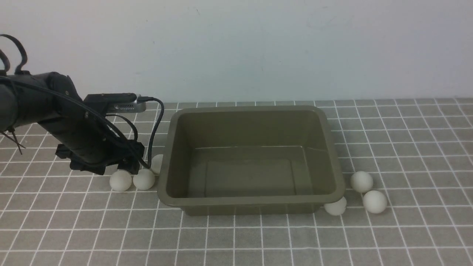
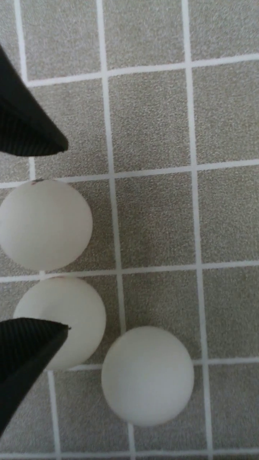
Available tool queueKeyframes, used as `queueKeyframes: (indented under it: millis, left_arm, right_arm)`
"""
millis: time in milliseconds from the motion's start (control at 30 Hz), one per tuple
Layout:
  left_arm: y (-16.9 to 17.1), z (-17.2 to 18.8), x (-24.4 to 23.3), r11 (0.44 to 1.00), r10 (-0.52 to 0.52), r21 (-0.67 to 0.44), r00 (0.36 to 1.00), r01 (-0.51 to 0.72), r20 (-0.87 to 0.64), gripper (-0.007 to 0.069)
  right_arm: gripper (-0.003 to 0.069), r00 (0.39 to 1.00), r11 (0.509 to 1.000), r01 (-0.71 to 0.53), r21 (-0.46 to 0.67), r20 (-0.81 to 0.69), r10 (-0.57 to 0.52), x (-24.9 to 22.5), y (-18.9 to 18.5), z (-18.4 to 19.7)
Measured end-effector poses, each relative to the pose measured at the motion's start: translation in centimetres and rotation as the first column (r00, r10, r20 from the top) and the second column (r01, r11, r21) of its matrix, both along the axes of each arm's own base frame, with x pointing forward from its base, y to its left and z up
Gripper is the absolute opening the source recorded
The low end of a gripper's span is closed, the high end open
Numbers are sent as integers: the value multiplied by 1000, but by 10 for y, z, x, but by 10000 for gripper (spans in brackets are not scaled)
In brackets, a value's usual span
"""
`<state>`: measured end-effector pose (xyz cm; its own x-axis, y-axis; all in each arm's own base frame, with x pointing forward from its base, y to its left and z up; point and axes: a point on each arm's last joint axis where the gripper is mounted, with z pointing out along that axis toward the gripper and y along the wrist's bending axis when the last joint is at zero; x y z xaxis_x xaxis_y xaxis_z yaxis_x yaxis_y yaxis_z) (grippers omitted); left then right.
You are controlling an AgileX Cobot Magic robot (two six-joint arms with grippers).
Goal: Put the table tennis balls into the box on the grey coffee tablecloth.
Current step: 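Reach for and grasp a ping pong ball on the table beside the basket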
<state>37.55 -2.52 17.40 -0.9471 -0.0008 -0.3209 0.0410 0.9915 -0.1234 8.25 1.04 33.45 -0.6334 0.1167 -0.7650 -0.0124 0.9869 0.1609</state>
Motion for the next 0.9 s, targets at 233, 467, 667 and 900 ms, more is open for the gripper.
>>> queueKeyframes:
  millis: [233, 467, 667, 900]
  left_arm:
    - [6, -11, 4, 998, 11, 64, 1000, -11, 2, 552]
    - [6, -23, 7, 998, 28, 65, 999, -26, -21, 552]
    - [6, -35, 7, 997, 25, 70, 998, -21, -60, 395]
    - [6, 0, 7, 998, 5, 70, 994, 3, -108, 342]
  right_arm:
    - [-13, 1000, 1000, 0, 0, 2, 0, 0, 0, 0]
    - [-13, 1000, 1000, 2, 2, 19, -2, 1, 0, 1]
    - [-13, 1000, 1000, 2, 1, 19, -2, 2, 0, 1]
    - [-13, 982, 999, 38, -9, -184, -39, 31, -2, -15]
